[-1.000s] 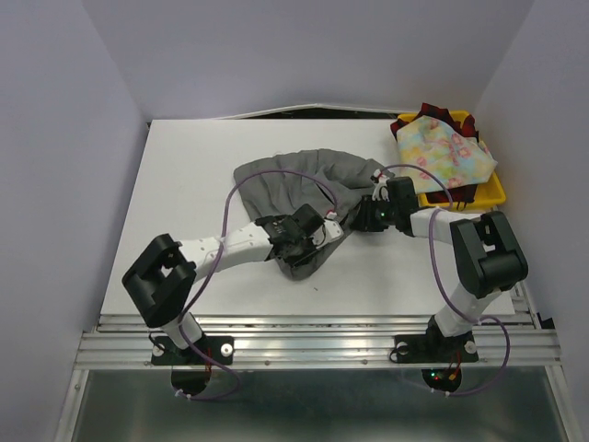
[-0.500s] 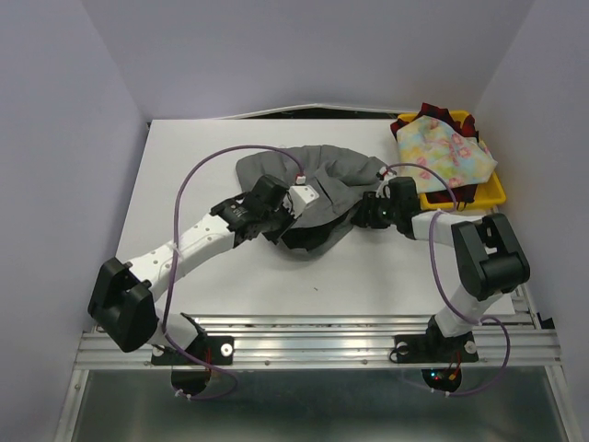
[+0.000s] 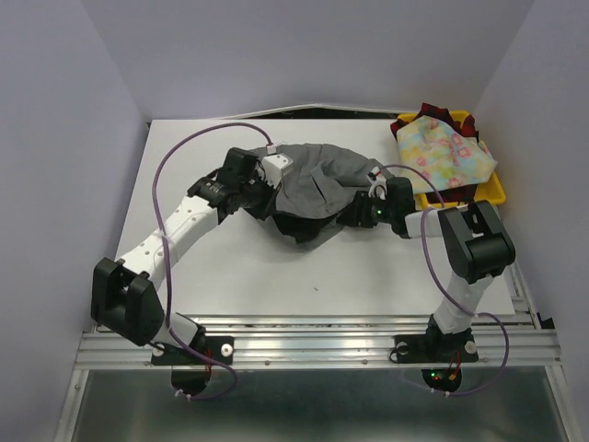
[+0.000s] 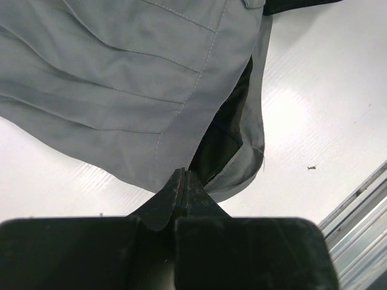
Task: Fold and stack the skirts
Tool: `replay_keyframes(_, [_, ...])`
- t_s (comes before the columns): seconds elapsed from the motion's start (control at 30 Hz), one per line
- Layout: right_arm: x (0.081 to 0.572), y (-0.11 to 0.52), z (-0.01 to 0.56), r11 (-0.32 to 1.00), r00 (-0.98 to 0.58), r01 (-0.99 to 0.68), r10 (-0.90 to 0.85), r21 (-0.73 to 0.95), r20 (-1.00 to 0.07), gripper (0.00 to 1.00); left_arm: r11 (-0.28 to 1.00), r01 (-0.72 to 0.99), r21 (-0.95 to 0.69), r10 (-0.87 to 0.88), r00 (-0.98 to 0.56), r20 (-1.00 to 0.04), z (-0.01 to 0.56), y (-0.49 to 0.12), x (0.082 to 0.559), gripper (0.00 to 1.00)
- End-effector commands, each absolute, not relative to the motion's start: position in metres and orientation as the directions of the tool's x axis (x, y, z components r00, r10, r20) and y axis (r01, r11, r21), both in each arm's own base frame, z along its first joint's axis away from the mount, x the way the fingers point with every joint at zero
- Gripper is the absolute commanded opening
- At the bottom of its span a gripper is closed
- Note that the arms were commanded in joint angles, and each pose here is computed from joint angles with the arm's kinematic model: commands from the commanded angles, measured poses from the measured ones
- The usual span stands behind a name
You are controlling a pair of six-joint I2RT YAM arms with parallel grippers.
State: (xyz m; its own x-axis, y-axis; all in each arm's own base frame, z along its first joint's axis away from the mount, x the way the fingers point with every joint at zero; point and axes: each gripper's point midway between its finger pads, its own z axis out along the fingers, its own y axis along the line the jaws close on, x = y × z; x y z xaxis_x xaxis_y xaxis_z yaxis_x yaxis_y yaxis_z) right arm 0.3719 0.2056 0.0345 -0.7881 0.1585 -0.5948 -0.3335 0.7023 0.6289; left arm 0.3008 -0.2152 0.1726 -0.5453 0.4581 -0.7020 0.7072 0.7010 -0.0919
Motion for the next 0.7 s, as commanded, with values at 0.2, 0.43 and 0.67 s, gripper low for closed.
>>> replay_keyframes(0.2, [0.369,0.232,0.053,0.548,-0.817,-0.398,0.153,0.736,-0.556,0.06,0.667,0.691,-0.278,0.272,-0.574,-0.772,0.224,-0.209,0.312,0.0])
replay_keyframes(0.43, [0.399,0.167,0.083,0.842,-0.654,-0.323,0.131,0.431,-0.745,0.01,0.795,0.57,-0.207,0.212,-0.581,-0.786,0.231,-0.167,0.34,0.0])
replay_keyframes(0.67, [0.41,0.098,0.121,0.972,-0.561,-0.233,-0.132,0.003,-0.817,0.01,0.877,0.478,0.052,0.335,-0.53,-0.779,0.218,-0.117,0.343,0.0])
